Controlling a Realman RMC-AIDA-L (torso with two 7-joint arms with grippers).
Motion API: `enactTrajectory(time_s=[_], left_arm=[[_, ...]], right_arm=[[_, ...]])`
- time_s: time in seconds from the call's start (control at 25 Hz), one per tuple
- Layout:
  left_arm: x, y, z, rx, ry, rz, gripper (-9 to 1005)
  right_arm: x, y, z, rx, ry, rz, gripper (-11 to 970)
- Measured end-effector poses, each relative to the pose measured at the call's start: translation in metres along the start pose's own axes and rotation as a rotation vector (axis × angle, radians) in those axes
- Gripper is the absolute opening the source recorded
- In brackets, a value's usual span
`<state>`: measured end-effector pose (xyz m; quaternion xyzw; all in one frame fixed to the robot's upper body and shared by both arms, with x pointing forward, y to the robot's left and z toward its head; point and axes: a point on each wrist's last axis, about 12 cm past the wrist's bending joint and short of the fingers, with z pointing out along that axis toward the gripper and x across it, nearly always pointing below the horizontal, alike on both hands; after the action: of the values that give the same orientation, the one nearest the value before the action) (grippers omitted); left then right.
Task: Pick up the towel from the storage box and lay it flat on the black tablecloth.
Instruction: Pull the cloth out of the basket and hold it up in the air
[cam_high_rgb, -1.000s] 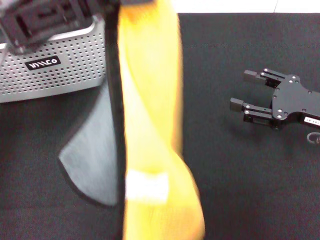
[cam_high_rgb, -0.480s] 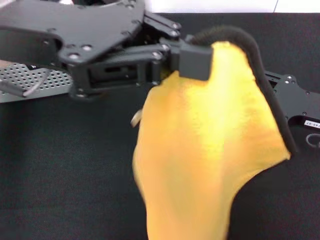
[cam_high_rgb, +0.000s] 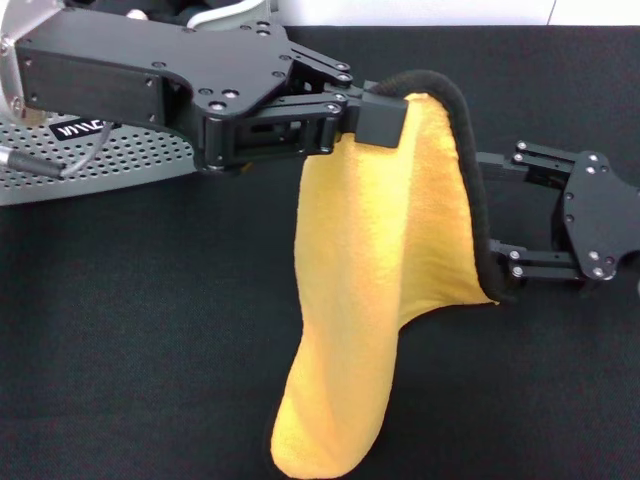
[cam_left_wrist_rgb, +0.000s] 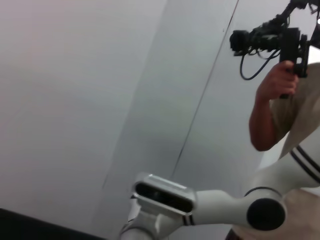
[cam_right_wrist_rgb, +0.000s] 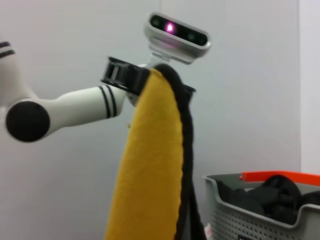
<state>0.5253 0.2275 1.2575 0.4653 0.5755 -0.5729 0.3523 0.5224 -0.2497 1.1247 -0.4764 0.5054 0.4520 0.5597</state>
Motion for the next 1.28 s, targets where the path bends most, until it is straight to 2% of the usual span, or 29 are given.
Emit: enactTrajectory(time_s=[0.4, 0.96, 1.28], left_arm=[[-0.003, 0.0, -0.005, -0.04, 0.014, 0.031, 45], [-0.003, 0.001, -0.005, -0.048, 0.026, 0.032, 46], [-0.005, -0.001, -0.003, -0.043, 0.037, 0.053, 46]], right_arm=[[-0.004, 0.005, 0.002, -0.061, 0.014, -0.022, 753], [-0.028, 0.01, -0.002, -0.063, -0.024, -0.13, 753], [-0.024, 0.003, -0.001, -0.037, -0.017, -0.114, 752]])
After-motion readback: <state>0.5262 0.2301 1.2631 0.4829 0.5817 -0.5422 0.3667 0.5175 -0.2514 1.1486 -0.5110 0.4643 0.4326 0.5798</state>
